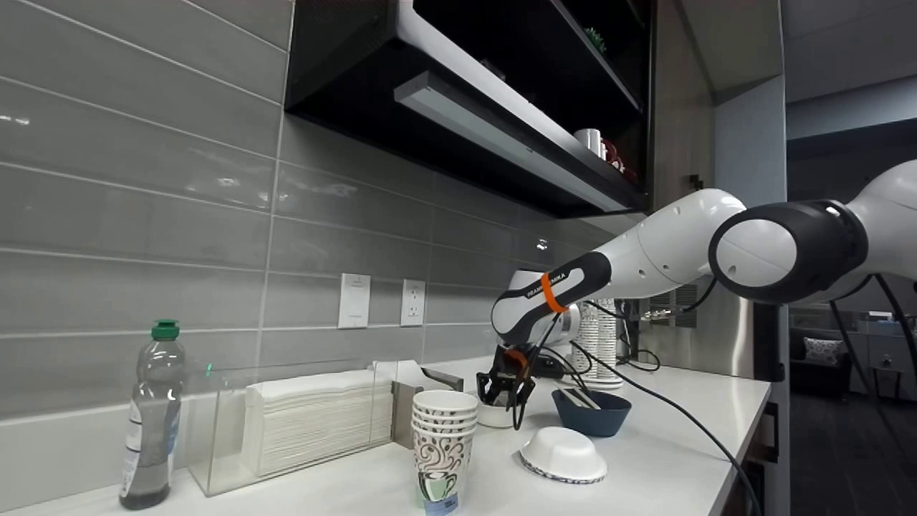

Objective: Move the white bowl backwards, then move the sachets from the white bowl to the blue bowl

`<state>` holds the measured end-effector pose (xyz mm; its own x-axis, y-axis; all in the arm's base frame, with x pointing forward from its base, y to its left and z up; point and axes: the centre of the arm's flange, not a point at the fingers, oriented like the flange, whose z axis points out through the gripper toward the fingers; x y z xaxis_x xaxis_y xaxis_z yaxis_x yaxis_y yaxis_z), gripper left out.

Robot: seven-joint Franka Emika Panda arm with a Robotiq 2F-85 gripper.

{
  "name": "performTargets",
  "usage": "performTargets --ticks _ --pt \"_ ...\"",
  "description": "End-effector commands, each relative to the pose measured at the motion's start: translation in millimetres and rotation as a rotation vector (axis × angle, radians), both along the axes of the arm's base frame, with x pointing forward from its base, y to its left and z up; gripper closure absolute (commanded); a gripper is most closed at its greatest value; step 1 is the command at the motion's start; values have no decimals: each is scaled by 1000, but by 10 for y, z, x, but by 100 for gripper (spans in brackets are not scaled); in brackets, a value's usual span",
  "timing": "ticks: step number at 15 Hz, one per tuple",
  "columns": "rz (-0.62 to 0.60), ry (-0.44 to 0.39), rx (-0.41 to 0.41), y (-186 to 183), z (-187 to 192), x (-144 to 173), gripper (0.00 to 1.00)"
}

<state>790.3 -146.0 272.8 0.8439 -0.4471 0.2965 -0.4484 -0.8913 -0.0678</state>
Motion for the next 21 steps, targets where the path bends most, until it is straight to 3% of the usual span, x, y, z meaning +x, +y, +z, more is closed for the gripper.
performTargets --ticks 1,3,5,12,16,21 --pt "14 -15 32 32 95 69 80" --pt "8 -22 32 41 155 34 94" --pt "11 -34 35 45 252 -29 100" --pt "-31 -91 71 -49 956 -494 99" --pt "2 -58 167 -221 1399 -963 99" --pt "-145 -2 95 -576 1569 -1624 99"
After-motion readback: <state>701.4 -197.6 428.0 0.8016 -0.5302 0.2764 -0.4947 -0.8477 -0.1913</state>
